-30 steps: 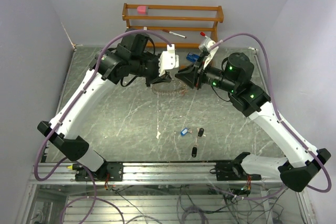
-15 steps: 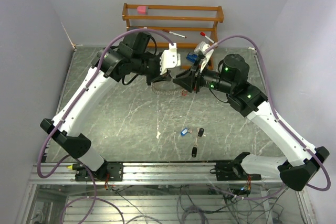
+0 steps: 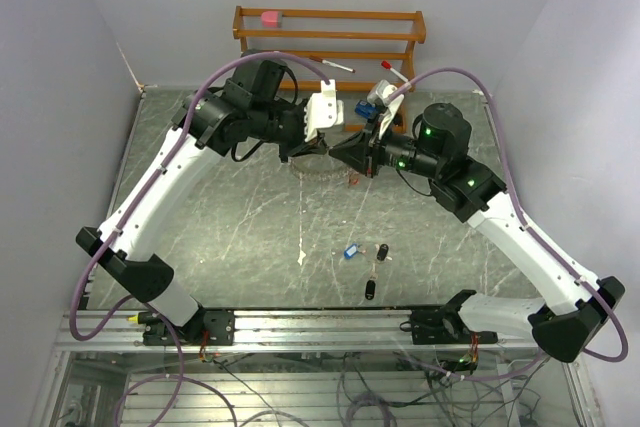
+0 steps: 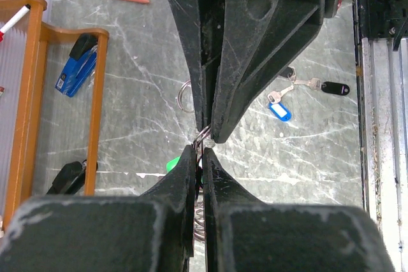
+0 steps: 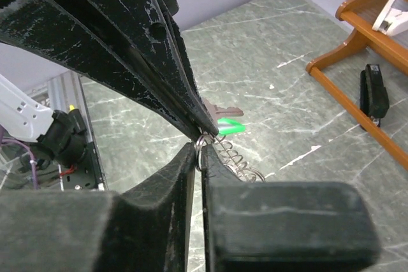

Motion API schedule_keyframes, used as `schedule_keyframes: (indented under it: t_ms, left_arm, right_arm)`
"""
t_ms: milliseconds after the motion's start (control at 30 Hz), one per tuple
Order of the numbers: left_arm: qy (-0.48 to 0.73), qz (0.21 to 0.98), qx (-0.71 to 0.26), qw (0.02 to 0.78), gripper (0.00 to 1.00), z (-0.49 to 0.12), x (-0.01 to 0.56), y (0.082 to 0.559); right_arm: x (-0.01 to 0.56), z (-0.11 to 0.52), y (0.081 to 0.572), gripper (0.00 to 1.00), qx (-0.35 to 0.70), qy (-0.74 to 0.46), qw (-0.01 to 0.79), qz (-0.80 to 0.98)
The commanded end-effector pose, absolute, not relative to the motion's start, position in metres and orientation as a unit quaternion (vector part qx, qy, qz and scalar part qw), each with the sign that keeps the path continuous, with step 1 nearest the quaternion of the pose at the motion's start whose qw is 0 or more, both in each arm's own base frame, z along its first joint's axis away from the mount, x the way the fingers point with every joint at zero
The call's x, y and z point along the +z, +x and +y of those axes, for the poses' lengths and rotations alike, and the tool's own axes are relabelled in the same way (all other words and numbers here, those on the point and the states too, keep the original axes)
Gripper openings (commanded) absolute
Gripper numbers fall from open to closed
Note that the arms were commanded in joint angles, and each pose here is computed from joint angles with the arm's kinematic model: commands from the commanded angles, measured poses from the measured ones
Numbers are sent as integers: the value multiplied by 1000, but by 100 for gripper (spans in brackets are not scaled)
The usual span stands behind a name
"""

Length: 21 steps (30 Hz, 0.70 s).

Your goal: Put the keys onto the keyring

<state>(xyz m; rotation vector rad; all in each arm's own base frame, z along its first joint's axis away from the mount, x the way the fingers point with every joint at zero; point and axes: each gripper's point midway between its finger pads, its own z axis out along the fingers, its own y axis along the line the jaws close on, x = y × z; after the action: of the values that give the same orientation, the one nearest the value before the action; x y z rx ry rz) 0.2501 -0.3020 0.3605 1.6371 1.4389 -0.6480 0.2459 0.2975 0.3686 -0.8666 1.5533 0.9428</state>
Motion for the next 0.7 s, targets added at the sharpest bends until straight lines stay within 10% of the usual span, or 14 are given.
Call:
schedule_keyframes:
  t_ms: [0, 667]
  left_arm:
    - [651, 545, -275, 452, 7, -307, 390, 240]
    - [672, 497, -315, 450, 19, -307, 390, 212]
  right_arm:
    - [374, 300, 250, 1, 391, -366, 547, 643]
    - [395, 298, 258, 0, 412, -303, 579, 635]
